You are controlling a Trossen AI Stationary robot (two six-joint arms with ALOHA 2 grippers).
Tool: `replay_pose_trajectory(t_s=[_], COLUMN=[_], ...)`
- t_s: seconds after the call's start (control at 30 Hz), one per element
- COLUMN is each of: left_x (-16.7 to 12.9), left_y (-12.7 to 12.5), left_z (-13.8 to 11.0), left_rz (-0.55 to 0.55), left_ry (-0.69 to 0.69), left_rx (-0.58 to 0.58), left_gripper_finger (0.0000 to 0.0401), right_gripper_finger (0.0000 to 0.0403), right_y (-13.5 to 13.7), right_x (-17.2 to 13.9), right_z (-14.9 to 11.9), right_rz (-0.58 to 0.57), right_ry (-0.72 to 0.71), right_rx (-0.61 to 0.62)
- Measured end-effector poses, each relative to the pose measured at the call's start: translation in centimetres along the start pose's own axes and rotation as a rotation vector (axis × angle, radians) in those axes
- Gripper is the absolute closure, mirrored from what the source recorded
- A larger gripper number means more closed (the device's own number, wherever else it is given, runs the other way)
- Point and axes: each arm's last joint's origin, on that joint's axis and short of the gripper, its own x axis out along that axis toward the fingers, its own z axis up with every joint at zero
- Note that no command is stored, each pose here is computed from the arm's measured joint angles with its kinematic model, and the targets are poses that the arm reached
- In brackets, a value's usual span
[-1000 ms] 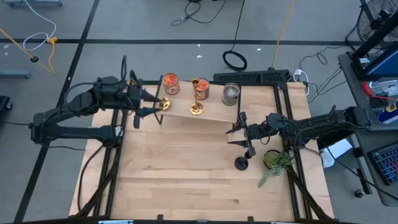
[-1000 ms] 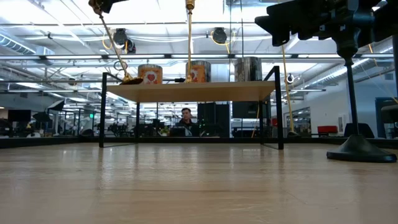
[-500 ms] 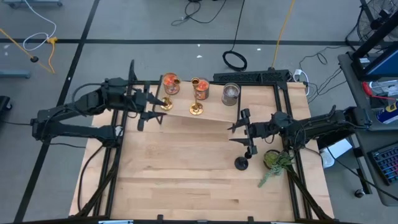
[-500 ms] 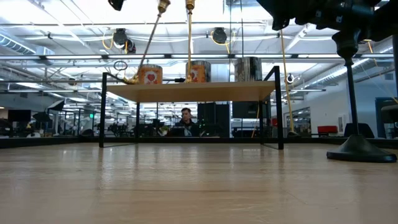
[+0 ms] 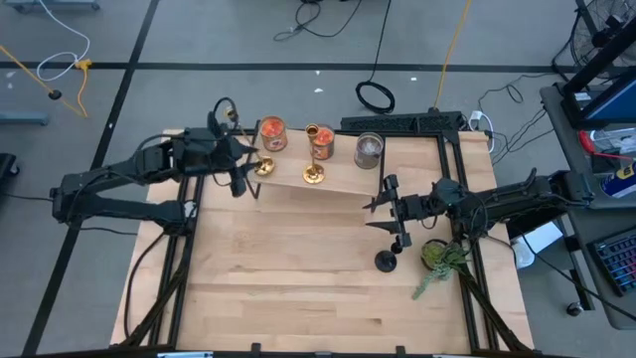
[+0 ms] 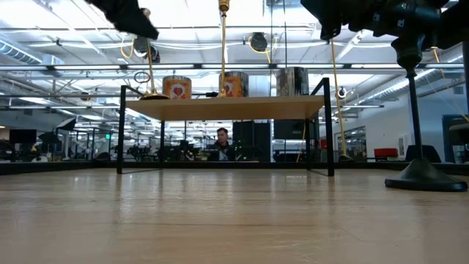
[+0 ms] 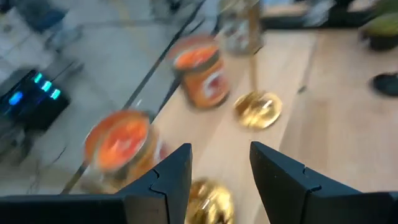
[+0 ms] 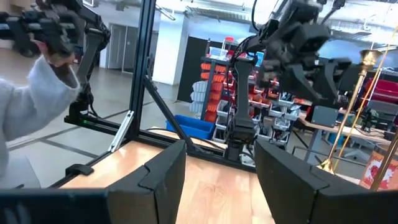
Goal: Pick & Place candle stick holders
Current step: Put the black candle holder on the shelf
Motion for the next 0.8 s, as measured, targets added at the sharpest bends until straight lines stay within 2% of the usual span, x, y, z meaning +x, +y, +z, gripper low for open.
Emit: replay_pose_trajectory(t_s=[0.27,0.43,0.8], left_x=[0.1,0.1,2.8], left_y=[-0.1,0.1,-0.1], left_z=[-1.2,-1.1,-0.3], left_rz=[0.011,0.109,0.118], left_ry=[0.128,0.127,0.103], left_rx=[-0.058,-0.096,-0.051], left_gripper_finger=[0.0231,0.0231,0.0231], right_gripper_finger=[0.0218,0.0218,0.0218], right_y=[0.0,0.0,0.0], right_x=[0.0,0.0,0.0], right_z=[0.0,0.0,0.0], right_rz=[0.0,-0.002,-0.003], right_ry=[-0.001,-0.001,0.002], right_rx=[-0.024,-0.024,-0.023])
